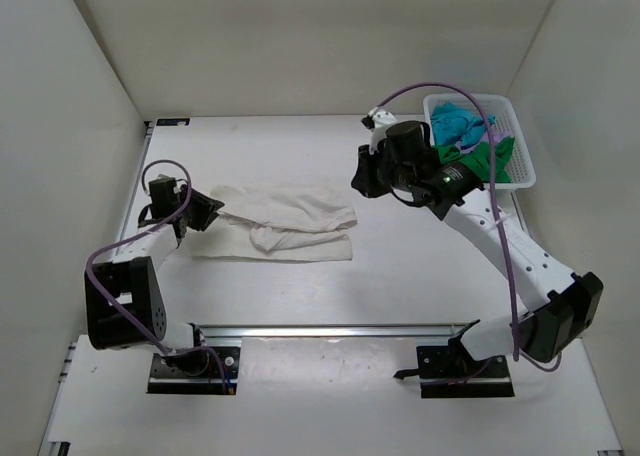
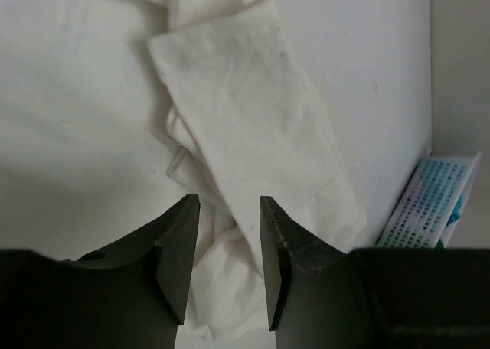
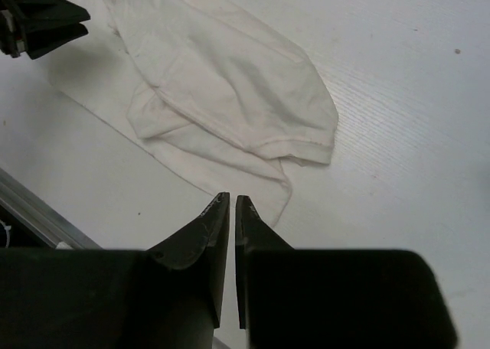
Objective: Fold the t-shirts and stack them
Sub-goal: Flatten out the tshirt
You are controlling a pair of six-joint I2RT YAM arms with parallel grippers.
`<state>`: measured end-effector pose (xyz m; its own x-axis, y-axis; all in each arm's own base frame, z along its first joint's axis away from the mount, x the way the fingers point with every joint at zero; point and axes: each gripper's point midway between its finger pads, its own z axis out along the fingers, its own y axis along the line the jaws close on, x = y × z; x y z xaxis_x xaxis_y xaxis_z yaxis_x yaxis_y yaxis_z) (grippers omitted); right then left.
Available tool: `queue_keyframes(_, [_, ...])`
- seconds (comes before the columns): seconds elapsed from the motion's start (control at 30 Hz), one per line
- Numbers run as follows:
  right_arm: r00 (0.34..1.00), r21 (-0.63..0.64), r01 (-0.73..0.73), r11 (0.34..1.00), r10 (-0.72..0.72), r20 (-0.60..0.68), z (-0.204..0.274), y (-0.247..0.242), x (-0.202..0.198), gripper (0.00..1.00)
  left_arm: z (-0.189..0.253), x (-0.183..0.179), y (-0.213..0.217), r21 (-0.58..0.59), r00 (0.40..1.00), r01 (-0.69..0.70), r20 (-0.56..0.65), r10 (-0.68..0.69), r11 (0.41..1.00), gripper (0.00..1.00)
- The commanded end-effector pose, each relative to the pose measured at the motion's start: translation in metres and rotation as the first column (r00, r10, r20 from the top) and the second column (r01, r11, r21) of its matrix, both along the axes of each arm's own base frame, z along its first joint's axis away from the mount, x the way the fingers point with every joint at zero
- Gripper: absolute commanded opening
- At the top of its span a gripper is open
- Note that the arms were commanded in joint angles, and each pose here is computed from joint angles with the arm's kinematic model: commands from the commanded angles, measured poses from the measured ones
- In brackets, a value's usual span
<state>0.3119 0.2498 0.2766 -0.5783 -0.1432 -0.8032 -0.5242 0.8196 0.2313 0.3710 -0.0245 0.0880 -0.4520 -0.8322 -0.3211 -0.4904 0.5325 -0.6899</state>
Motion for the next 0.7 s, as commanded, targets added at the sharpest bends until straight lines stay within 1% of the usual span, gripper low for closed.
queue_keyframes(0.0, [1.000, 0.040, -0.014, 0.999, 0.013, 0.028, 0.014, -0.006, -0.011, 0.06, -0.003, 0.016, 0.019, -0.056, 0.988, -0.133, 0.075, 0.137, 0.989, 0.48])
queue_keyframes(0.13, [1.000, 0.053, 0.004, 0.999, -0.005, 0.018, 0.014, -0.018, -0.014, 0.06, -0.016, 0.026, 0.030, 0.010, 0.989, -0.135, 0.054, 0.135, 0.991, 0.49])
queue_keyframes(0.27, [1.000, 0.060, 0.011, 0.998, -0.011, -0.004, 0.007, -0.021, -0.013, 0.06, -0.020, 0.038, 0.035, 0.014, 0.988, -0.143, 0.055, 0.142, 0.990, 0.49])
queue_keyframes(0.37, [0.999, 0.051, -0.006, 0.999, 0.008, -0.032, -0.002, -0.016, -0.016, 0.06, -0.020, 0.047, 0.030, 0.011, 0.988, -0.140, 0.073, 0.138, 0.990, 0.49])
queue_keyframes(0.43, [0.999, 0.049, -0.009, 0.999, 0.010, -0.030, 0.000, -0.014, -0.015, 0.06, -0.027, 0.050, 0.033, 0.005, 0.986, -0.153, 0.060, 0.153, 0.988, 0.48])
queue_keyframes(0.5, [0.999, 0.074, -0.006, 0.997, 0.009, -0.046, 0.004, -0.014, -0.015, 0.06, -0.031, 0.054, 0.036, 0.012, 0.986, -0.161, 0.054, 0.160, 0.987, 0.48])
queue_keyframes(0.6, [0.999, 0.104, 0.024, 0.994, -0.021, -0.026, 0.017, -0.024, -0.005, 0.07, -0.037, 0.062, 0.036, 0.050, 0.990, -0.135, 0.044, 0.133, 0.990, 0.49])
queue_keyframes(0.67, [0.999, 0.114, 0.028, 0.993, -0.026, -0.024, 0.023, -0.029, -0.003, 0.06, -0.040, 0.065, 0.034, 0.047, 0.992, -0.125, 0.033, 0.123, 0.991, 0.48])
